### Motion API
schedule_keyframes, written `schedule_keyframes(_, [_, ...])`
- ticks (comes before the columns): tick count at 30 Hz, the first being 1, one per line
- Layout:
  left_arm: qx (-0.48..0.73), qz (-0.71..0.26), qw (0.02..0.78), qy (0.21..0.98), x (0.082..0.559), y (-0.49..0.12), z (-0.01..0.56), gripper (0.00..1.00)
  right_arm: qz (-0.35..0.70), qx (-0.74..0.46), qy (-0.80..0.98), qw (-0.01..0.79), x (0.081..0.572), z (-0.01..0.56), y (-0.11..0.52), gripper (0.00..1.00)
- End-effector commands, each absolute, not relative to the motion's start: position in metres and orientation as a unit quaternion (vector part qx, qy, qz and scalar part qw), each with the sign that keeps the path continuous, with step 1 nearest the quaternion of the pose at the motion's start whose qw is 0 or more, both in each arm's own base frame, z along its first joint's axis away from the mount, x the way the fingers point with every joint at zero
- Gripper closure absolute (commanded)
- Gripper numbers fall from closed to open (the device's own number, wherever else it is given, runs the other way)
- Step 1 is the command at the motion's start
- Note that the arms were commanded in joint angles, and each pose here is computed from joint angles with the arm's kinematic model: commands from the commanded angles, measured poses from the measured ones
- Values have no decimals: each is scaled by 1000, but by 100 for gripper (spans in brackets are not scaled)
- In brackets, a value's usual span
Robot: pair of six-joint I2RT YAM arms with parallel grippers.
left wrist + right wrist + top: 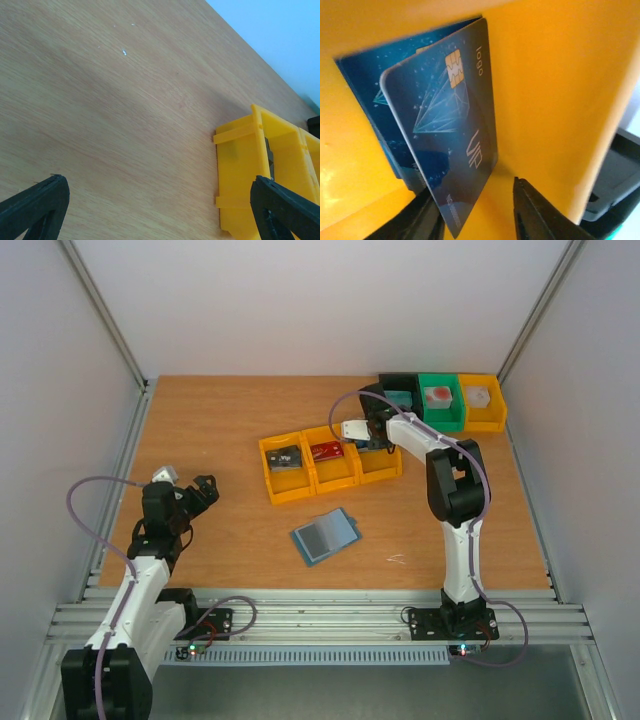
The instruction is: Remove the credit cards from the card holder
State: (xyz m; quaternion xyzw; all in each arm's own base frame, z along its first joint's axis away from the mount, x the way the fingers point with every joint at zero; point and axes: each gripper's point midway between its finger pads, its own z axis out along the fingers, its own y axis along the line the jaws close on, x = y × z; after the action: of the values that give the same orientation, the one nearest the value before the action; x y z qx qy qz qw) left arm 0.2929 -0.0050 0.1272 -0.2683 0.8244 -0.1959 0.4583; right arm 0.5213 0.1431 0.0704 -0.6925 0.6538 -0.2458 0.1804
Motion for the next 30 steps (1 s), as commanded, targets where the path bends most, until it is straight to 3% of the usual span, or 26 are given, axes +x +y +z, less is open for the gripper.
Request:
schedule_keyframes(1, [-258, -192, 491, 810, 298, -1, 140, 1, -249, -692, 654, 178, 513, 80, 141, 59])
schedule_keyframes(7, [-255, -196, 492, 809, 298, -2, 141, 1, -219, -663, 682, 217, 503, 108, 149, 41])
schedule_keyframes(12, [-238, -213, 498, 806, 299, -9, 147, 1, -142, -603, 737, 269, 485, 141, 163, 39])
schedule_keyframes(16, [-237, -214, 498, 806, 298, -10, 147, 1, -37, -453, 834, 311, 477, 176, 172, 40])
schedule_keyframes(19, [-238, -214, 497, 807, 298, -10, 146, 1, 49, -285, 905, 313, 477, 190, 171, 44])
schedule_keyframes(23, [-240, -215, 495, 807, 298, -10, 145, 1, 78, -106, 958, 255, 470, 173, 159, 56])
schedule_keyframes(30, [-246, -212, 498, 804, 296, -8, 144, 1, 49, -23, 987, 148, 448, 113, 146, 79])
